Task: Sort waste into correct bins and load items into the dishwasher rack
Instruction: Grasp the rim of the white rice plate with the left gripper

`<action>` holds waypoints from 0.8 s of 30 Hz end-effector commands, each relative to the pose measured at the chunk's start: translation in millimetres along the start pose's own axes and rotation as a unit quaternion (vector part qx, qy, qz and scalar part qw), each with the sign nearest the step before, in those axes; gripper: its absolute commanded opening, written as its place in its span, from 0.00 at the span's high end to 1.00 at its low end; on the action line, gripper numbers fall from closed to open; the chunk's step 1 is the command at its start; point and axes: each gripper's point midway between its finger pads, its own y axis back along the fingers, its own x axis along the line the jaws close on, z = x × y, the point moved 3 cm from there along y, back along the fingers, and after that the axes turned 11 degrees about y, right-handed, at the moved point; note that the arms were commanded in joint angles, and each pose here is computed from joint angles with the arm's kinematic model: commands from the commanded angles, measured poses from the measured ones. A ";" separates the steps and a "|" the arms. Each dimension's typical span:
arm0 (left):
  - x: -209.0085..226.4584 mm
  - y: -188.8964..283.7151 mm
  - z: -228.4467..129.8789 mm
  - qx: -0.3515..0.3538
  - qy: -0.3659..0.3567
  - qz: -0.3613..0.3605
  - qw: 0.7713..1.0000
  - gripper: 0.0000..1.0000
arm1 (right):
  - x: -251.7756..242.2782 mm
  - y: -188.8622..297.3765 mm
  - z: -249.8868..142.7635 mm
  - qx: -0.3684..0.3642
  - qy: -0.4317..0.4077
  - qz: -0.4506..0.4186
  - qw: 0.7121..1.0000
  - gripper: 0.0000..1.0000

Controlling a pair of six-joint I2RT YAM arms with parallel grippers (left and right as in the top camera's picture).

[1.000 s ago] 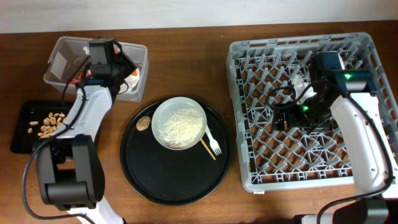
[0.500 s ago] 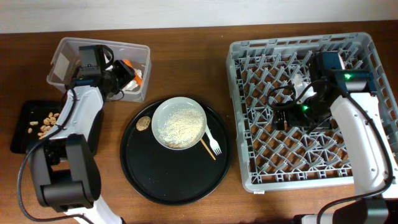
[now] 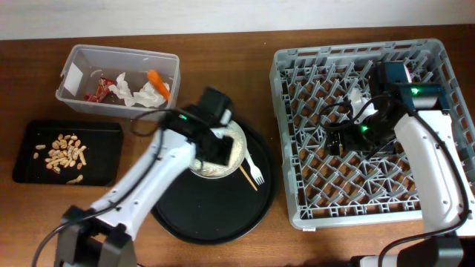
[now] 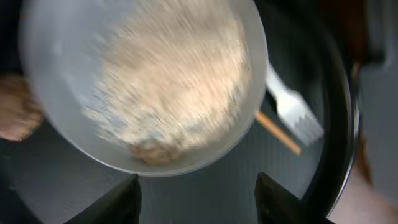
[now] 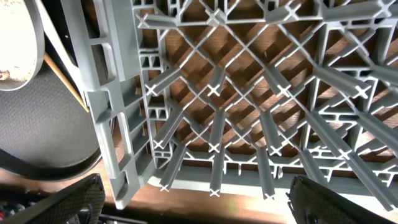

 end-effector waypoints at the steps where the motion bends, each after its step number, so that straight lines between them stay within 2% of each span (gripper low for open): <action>1: -7.0 -27.6 -30.8 0.007 -0.070 0.067 0.995 0.50 | 0.4 1.1 -2.1 0.001 0.007 -0.004 1.000 0.02; 3: -14.6 -38.3 -38.7 -0.008 -0.096 0.079 0.992 0.58 | 0.6 1.1 -3.1 0.003 0.006 -0.004 1.000 0.02; 7: -14.2 -57.7 -42.1 -0.032 -0.101 0.078 0.991 0.64 | 0.7 1.1 -3.6 0.004 0.006 -0.004 1.000 0.02; 9: -15.6 -65.0 -40.6 -0.036 -0.101 0.076 0.991 0.66 | 0.7 1.1 -3.7 0.004 0.006 -0.004 1.000 0.02; 12: -12.4 -85.2 -48.9 -0.003 -0.104 0.087 0.991 0.66 | 0.7 1.1 -3.6 0.004 0.006 -0.004 1.000 0.02; 17: -15.8 -92.3 -54.0 0.006 -0.113 0.090 0.989 0.66 | 0.7 1.1 -3.6 0.004 0.006 -0.004 1.000 0.01; 20: -12.5 -105.7 -61.7 0.029 -0.118 0.102 0.987 0.72 | 0.7 1.1 -3.7 0.004 0.006 -0.004 1.000 0.02; 24: -12.3 -104.4 -59.7 0.025 -0.118 0.106 0.987 0.89 | 0.7 1.1 -3.7 0.004 0.006 -0.004 1.000 0.02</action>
